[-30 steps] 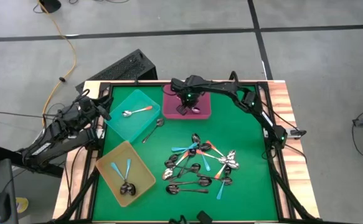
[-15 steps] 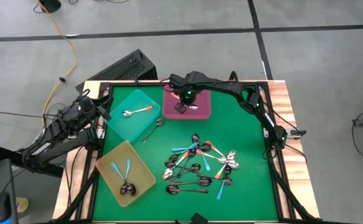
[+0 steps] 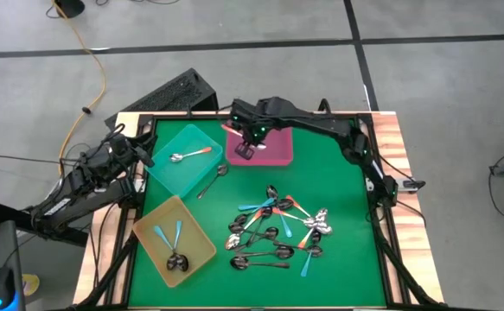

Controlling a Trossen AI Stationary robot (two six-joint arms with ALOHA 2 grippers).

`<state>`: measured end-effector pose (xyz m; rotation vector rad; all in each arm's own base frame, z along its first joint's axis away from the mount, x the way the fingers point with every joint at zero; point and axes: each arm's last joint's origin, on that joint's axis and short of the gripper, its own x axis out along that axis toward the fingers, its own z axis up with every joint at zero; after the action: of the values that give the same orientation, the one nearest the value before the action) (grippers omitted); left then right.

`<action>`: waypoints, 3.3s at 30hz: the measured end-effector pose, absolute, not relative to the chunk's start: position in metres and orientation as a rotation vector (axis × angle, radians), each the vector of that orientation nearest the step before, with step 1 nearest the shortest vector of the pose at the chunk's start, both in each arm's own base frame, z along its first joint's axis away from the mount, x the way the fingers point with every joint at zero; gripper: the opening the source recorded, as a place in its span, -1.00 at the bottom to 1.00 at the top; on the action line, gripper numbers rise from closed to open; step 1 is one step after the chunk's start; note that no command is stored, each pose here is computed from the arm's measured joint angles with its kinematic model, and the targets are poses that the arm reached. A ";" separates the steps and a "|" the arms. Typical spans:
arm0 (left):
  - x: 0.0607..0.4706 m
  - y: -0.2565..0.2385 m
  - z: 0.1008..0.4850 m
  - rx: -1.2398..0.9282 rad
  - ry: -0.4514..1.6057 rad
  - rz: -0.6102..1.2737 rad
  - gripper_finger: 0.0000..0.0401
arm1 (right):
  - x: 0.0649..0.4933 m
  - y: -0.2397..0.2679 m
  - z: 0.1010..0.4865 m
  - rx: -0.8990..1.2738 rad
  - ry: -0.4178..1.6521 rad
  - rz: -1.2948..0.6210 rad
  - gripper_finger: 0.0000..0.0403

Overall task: Sort silverware by color (type)
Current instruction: Put the orange spoon into the blue bin, then put the black spoon into the pink bin

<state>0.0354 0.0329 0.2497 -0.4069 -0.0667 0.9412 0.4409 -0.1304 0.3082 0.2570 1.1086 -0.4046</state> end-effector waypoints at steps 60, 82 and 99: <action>0.035 0.033 0.248 -0.434 -0.065 0.943 -0.21 | 0.557 -0.129 0.210 0.202 0.543 -0.390 -0.99; 0.034 0.033 0.247 -0.440 -0.067 0.973 -0.21 | 0.559 -0.153 0.180 0.190 0.556 -0.425 -0.76; 0.034 0.033 0.248 -0.441 -0.068 0.972 -0.21 | 0.547 -0.144 0.225 0.073 0.584 -0.234 -0.51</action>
<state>0.0344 0.0332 0.2476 -0.4408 -0.0678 0.9724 0.5470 -0.1440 0.2245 0.0730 0.5842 -0.2338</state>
